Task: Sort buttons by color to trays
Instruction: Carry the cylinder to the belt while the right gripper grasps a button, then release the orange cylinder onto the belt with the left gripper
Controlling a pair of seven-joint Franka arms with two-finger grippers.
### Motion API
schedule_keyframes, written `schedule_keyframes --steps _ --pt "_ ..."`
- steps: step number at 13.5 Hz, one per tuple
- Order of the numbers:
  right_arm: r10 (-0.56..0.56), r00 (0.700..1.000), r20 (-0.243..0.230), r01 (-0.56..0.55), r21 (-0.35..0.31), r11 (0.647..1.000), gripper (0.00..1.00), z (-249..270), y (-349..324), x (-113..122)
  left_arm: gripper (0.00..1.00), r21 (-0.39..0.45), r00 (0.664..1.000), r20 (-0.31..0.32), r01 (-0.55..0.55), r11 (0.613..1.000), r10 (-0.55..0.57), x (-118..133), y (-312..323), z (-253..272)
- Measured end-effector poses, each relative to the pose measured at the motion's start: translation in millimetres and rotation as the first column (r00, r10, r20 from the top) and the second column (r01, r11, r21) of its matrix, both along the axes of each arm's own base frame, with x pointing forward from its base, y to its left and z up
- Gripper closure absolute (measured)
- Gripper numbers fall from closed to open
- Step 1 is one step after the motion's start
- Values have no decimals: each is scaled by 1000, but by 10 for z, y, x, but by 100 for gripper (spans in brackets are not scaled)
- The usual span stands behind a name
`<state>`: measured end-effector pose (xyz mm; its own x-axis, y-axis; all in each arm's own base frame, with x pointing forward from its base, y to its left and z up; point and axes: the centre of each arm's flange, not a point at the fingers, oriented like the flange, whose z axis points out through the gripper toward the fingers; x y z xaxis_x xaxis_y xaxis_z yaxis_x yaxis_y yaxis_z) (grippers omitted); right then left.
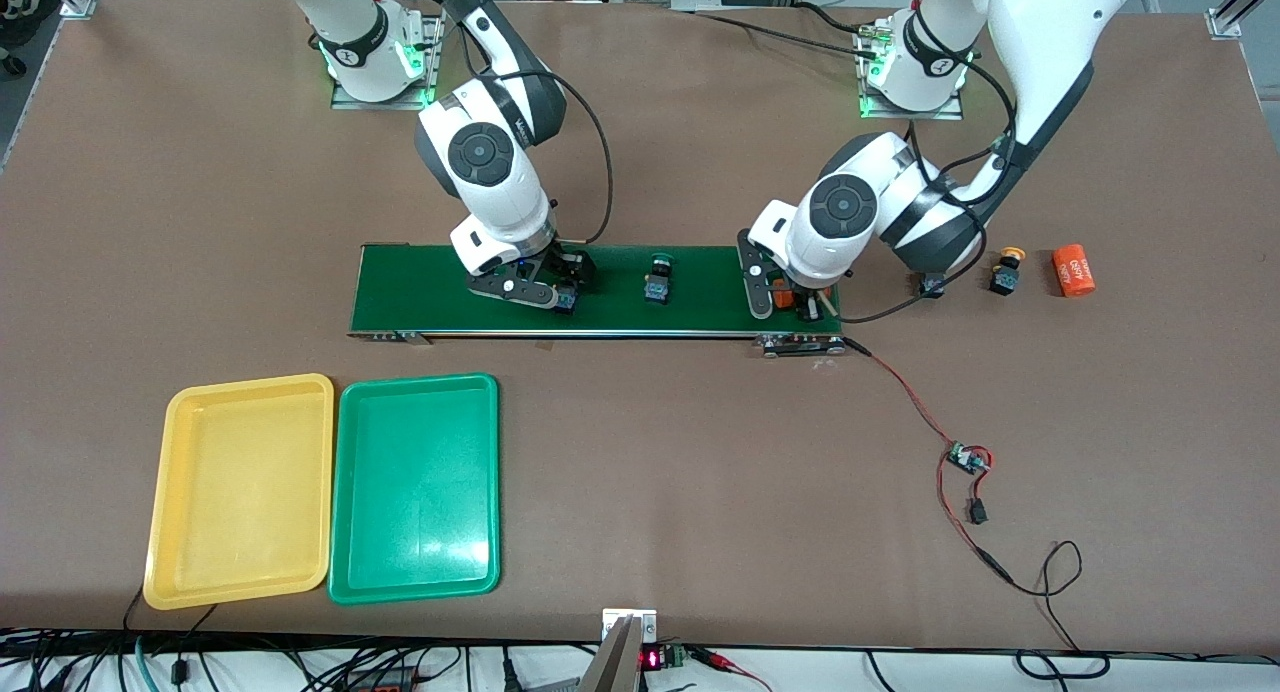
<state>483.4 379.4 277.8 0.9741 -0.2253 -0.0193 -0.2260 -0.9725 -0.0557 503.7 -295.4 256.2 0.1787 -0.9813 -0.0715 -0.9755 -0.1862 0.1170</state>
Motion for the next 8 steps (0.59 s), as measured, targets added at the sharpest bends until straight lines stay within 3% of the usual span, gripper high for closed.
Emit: schedule_keyframes --steps 4,6,7,8 --pt "10 1000 -20 -10 -17 1000 4 -168 28 -40 51 -12 994 1 106 994 -106 -126 -216 6" --pt "38 999 -24 -38 -20 999 21 -209 54 -64 51 -18 990 3 138 990 -138 -155 -269 10" --pt "55 998 -24 -56 -20 998 35 -215 57 -66 51 -19 989 3 147 989 -147 -170 -292 10" --pt "67 997 -25 -67 -21 998 45 -228 53 -66 45 -19 988 3 152 988 -152 -184 -313 10"
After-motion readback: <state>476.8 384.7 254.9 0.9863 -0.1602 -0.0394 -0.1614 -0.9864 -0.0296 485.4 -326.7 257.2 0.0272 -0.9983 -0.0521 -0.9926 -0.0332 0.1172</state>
